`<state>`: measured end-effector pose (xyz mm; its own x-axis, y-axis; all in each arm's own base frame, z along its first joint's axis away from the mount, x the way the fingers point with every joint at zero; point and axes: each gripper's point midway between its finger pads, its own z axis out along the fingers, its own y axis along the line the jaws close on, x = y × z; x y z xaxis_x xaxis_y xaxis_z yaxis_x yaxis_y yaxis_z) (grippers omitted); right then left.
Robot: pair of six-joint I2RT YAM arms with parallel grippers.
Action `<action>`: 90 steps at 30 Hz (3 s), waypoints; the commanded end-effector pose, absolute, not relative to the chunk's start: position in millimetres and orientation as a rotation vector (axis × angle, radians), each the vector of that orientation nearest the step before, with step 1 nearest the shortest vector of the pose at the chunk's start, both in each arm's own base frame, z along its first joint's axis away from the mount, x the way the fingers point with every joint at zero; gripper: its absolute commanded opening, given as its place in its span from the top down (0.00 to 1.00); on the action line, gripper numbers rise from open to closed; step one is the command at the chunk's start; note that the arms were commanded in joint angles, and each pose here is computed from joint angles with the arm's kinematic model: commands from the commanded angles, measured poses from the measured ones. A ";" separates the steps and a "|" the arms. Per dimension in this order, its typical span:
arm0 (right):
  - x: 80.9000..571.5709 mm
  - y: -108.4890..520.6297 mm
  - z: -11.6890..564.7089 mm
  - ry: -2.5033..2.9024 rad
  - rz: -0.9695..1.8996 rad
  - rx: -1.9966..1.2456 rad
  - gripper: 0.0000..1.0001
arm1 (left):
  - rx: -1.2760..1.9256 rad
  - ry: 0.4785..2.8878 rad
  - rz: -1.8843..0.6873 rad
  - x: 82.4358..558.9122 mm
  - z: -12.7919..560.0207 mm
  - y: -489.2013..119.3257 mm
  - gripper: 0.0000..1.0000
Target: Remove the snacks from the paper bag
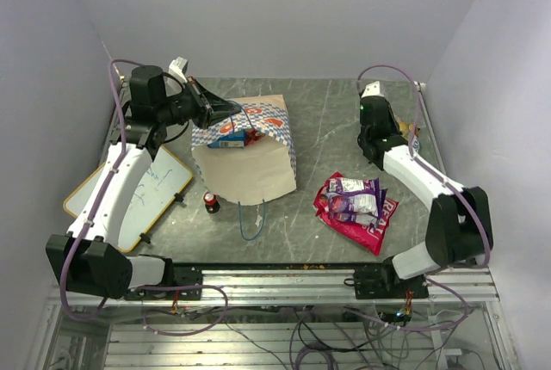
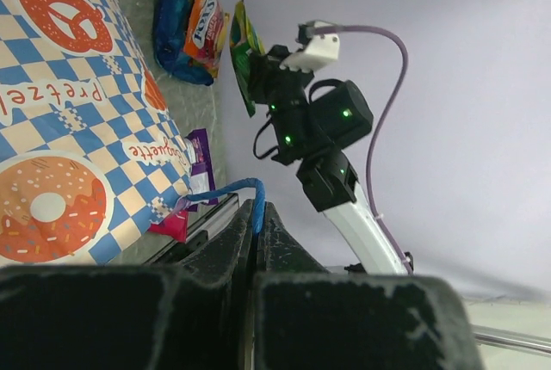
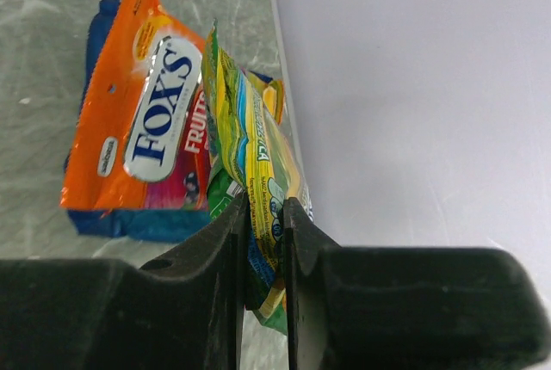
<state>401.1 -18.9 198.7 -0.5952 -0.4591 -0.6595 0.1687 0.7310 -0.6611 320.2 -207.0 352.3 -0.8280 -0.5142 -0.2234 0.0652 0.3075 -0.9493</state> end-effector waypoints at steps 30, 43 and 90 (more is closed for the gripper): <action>476.6 -23.7 90.6 2.050 -0.790 -0.249 0.88 | -0.297 2.095 -1.614 339.3 360.7 -222.0 0.93; 449.6 40.4 244.5 1.957 -0.292 -0.130 0.16 | -0.279 2.087 -1.624 316.8 361.2 -223.8 0.93; 365.8 446.6 135.8 1.045 -0.061 -1.262 0.26 | -0.250 2.135 -1.617 308.4 384.2 -223.7 0.93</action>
<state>336.5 434.9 132.7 0.4916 -0.5909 -0.6397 -0.5649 0.3427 -0.7506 314.0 -219.7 362.3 -0.8732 -0.4419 -0.2058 0.0679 0.3077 -0.9491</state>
